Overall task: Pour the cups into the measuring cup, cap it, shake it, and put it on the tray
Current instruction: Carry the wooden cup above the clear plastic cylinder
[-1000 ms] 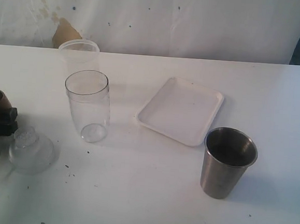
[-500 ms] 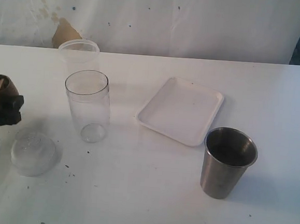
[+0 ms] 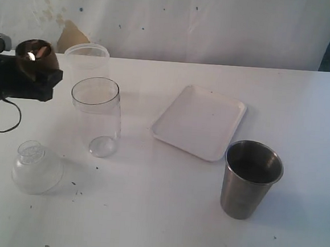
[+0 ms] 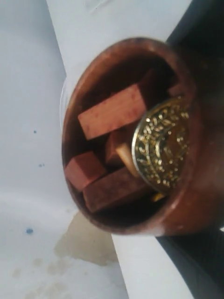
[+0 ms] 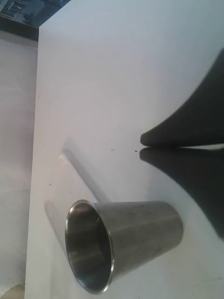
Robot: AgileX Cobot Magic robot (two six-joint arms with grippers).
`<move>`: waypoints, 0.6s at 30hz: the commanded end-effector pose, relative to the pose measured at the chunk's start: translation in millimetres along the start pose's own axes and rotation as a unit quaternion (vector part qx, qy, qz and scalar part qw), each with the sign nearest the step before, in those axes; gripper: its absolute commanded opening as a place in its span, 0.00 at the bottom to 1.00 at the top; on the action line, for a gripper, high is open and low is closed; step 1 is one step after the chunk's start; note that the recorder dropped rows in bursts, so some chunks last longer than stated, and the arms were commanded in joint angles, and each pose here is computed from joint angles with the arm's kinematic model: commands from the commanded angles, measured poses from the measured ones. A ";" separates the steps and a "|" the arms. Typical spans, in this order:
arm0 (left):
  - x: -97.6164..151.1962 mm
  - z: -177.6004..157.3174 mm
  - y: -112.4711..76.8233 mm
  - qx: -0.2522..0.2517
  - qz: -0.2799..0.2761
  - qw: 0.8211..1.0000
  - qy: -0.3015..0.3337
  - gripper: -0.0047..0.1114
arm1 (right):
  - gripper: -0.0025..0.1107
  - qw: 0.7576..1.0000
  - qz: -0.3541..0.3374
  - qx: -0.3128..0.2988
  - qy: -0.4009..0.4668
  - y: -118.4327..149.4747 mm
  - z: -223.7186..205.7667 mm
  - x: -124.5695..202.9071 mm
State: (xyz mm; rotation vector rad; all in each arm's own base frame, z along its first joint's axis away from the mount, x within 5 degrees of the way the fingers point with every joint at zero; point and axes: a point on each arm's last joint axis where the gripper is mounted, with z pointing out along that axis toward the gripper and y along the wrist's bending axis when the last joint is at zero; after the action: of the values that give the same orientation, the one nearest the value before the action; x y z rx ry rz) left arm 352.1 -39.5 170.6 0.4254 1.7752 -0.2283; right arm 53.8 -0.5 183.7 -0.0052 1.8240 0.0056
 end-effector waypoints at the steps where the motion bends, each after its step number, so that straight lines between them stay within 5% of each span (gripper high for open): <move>1: -25.0 12.7 -13.8 0.020 0.042 0.999 -0.021 0.04 | 0.02 1.000 0.001 0.002 -0.002 -0.2 0.1 0.8; 9: -40.8 24.0 -31.7 0.047 0.083 0.995 -0.027 0.04 | 0.02 1.000 0.001 0.002 -0.002 -0.2 0.1 0.8; 18: -41.4 24.5 -37.8 0.059 0.191 0.979 -0.037 0.04 | 0.02 1.000 0.001 0.002 -0.002 -0.2 0.1 0.8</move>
State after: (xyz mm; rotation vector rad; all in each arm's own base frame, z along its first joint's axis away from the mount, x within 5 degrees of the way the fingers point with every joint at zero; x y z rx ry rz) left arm 366.8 -87.7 192.4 0.7622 1.6510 -0.1250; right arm 53.8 -0.5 183.7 -0.0052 1.8240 0.0056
